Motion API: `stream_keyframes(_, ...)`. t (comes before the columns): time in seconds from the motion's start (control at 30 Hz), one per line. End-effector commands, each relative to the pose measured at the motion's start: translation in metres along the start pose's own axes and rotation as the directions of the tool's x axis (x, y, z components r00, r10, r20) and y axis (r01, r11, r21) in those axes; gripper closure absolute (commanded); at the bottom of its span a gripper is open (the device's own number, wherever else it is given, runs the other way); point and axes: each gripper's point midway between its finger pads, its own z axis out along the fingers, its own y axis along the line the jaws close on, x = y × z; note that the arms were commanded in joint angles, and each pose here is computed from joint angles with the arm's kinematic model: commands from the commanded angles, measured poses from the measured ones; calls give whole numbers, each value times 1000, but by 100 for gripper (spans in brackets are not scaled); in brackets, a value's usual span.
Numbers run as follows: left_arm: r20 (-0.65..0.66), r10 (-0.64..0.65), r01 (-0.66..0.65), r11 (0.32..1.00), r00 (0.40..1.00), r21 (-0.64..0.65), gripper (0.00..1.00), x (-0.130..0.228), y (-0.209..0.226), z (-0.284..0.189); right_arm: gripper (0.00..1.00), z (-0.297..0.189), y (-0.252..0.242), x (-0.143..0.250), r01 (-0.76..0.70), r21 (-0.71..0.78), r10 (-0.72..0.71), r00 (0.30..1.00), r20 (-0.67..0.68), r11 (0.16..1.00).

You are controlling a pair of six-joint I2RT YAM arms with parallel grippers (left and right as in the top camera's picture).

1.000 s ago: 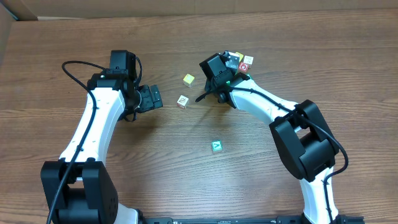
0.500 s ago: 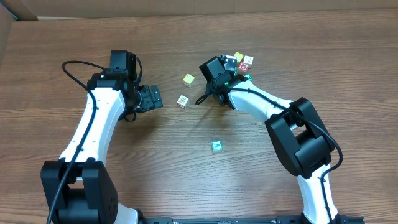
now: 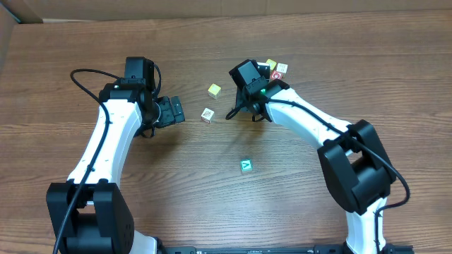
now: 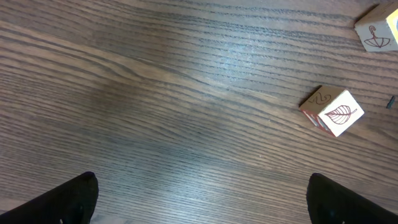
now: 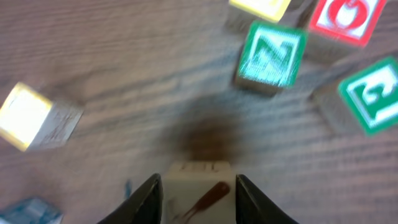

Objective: Flip 3 blocks

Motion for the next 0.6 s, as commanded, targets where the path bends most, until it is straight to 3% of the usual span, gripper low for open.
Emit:
stream_keyframes(0.0,14,-14,14,1000,1000,-6,0,-5,0,-2,60,-28,18,17,5,-117,-18,994,-108,993)
stream_keyframes(0.13,14,-13,13,1000,1000,-6,0,-5,0,-2,60,-40,13,46,6,-125,-37,969,-244,992)
stream_keyframes(0.23,14,-13,13,1000,1000,-6,0,-5,0,-2,57,-43,5,55,17,-89,-41,961,-275,996)
stream_keyframes(0.33,14,-14,14,1000,1000,-6,0,-5,0,-2,34,-39,-6,40,32,-20,-36,979,-198,999)
stream_keyframes(0.37,14,-14,14,1000,1000,-6,0,-5,0,-2,21,-37,-8,33,32,-6,-33,985,-168,999)
stream_keyframes(0.4,14,-14,14,1000,1000,-6,0,-5,0,-2,17,-37,-7,29,31,-7,-32,988,-150,999)
stream_keyframes(0.57,14,-14,14,1000,1000,-6,0,-5,0,-2,21,-34,8,8,119,-73,-123,991,-56,990)
